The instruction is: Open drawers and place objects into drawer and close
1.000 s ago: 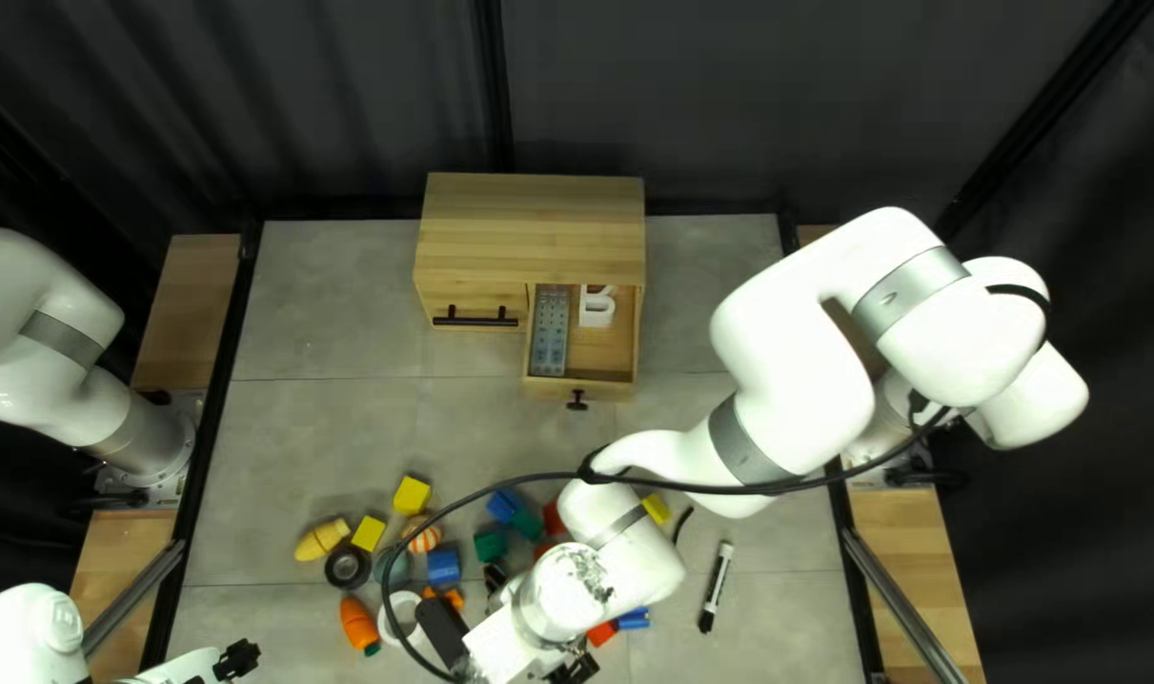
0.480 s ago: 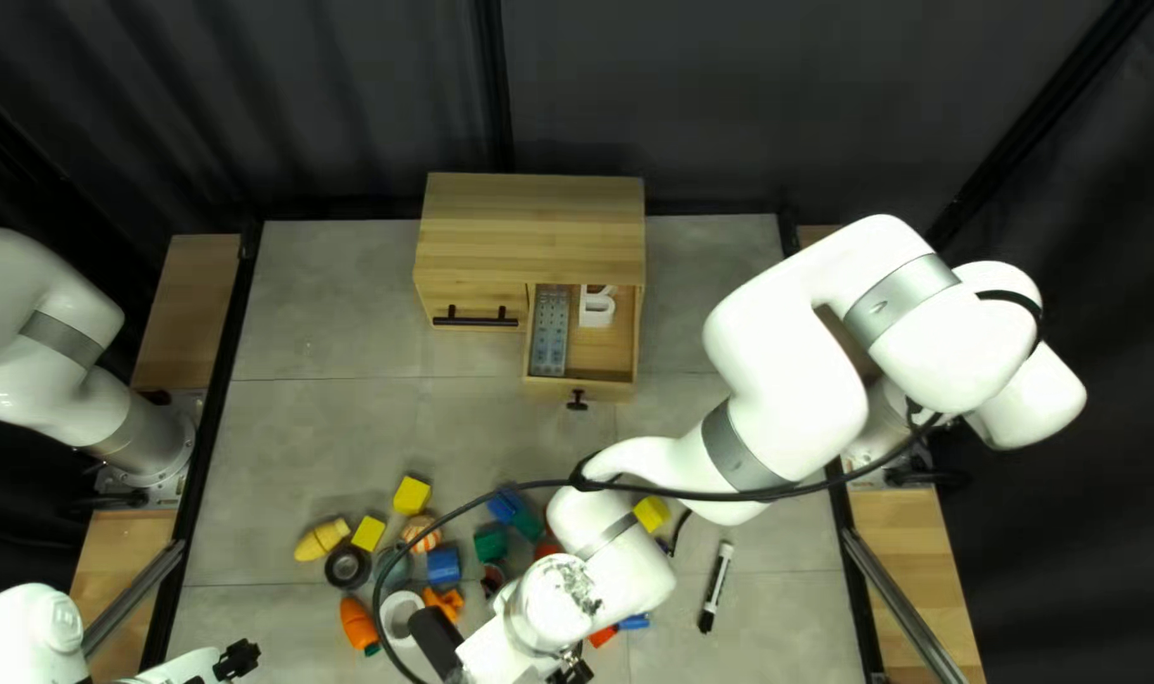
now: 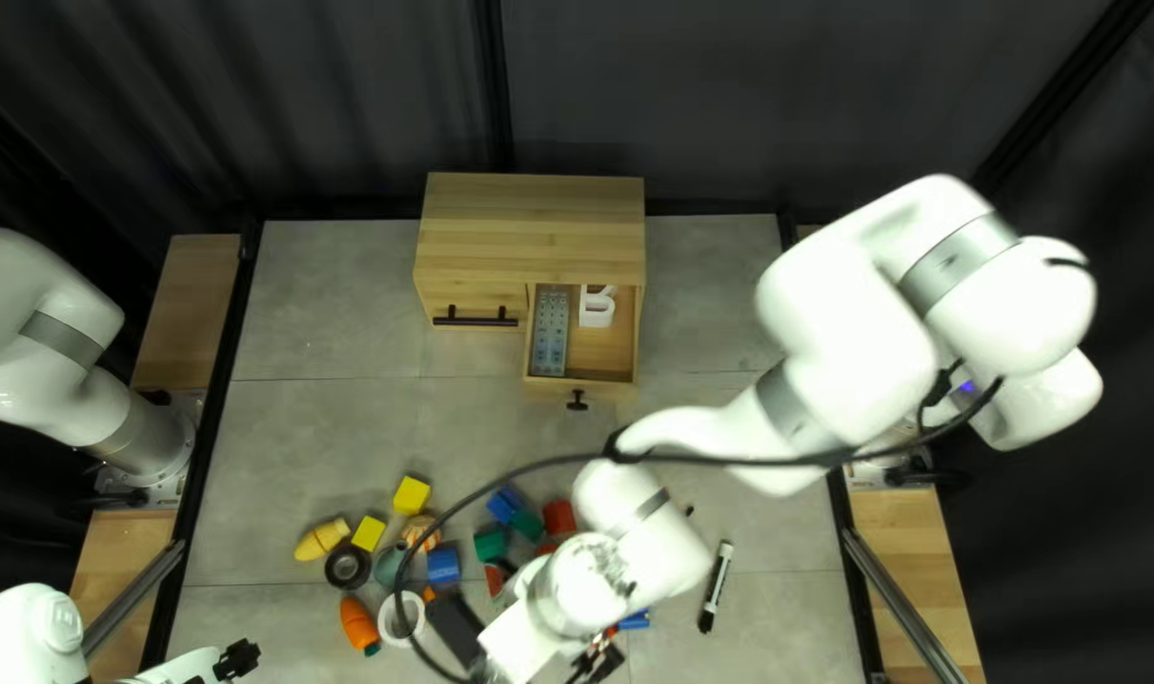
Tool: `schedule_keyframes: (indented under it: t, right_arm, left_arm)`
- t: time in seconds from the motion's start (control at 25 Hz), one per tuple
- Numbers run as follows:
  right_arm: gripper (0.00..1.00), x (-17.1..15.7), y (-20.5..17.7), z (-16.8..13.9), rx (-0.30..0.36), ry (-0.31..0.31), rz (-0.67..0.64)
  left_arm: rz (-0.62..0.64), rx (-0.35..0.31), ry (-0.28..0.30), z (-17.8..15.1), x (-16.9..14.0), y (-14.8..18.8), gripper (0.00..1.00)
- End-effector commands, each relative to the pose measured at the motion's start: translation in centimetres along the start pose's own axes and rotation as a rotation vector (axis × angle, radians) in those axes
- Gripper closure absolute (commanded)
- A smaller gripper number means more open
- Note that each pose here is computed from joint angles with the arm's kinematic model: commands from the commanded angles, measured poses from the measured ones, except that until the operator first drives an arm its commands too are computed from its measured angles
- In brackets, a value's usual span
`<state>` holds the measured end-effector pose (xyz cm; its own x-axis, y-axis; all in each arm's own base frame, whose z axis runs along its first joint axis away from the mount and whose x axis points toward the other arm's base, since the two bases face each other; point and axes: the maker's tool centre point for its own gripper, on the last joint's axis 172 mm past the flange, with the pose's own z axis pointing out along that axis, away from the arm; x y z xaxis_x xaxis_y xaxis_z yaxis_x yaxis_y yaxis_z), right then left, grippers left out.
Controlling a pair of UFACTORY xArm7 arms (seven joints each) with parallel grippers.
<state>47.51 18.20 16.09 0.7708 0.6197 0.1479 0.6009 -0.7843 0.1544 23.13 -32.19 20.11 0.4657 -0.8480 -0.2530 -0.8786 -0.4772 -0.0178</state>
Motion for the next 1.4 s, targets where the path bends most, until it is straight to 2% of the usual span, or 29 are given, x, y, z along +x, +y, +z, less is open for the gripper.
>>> schedule_keyframes:
  t: [0.04,0.2,0.32,0.6,0.84,1.08,1.4]
  right_arm:
    - [0.98,-7.1,4.5,-4.2,-0.067,-0.073,0.107]
    - [0.99,-11.8,7.0,-6.3,-0.110,-0.083,0.161]
    - [1.00,-14.1,9.0,-6.9,-0.137,-0.091,0.236]
    - [1.00,-18.0,13.4,-6.2,-0.188,-0.115,0.486]
    - [1.00,-19.6,15.4,-5.0,-0.217,-0.122,0.608]
    - [1.00,-19.9,16.5,-4.3,-0.222,-0.119,0.618]
    - [1.00,-21.2,15.4,-3.7,-0.219,-0.106,0.584]
  left_arm:
    - [0.000,0.000,0.000,0.0,0.0,0.0,0.00]
    - [0.000,0.000,0.000,0.0,0.0,0.0,0.00]
    - [0.000,0.000,0.000,0.0,0.0,0.0,0.00]
    - [0.000,0.000,0.000,0.0,0.0,0.0,0.00]
    - [0.000,0.000,0.000,0.0,0.0,0.0,0.00]
    - [0.000,0.000,0.000,0.0,0.0,0.0,0.00]
    - [0.000,0.000,0.000,0.0,0.0,0.0,0.00]
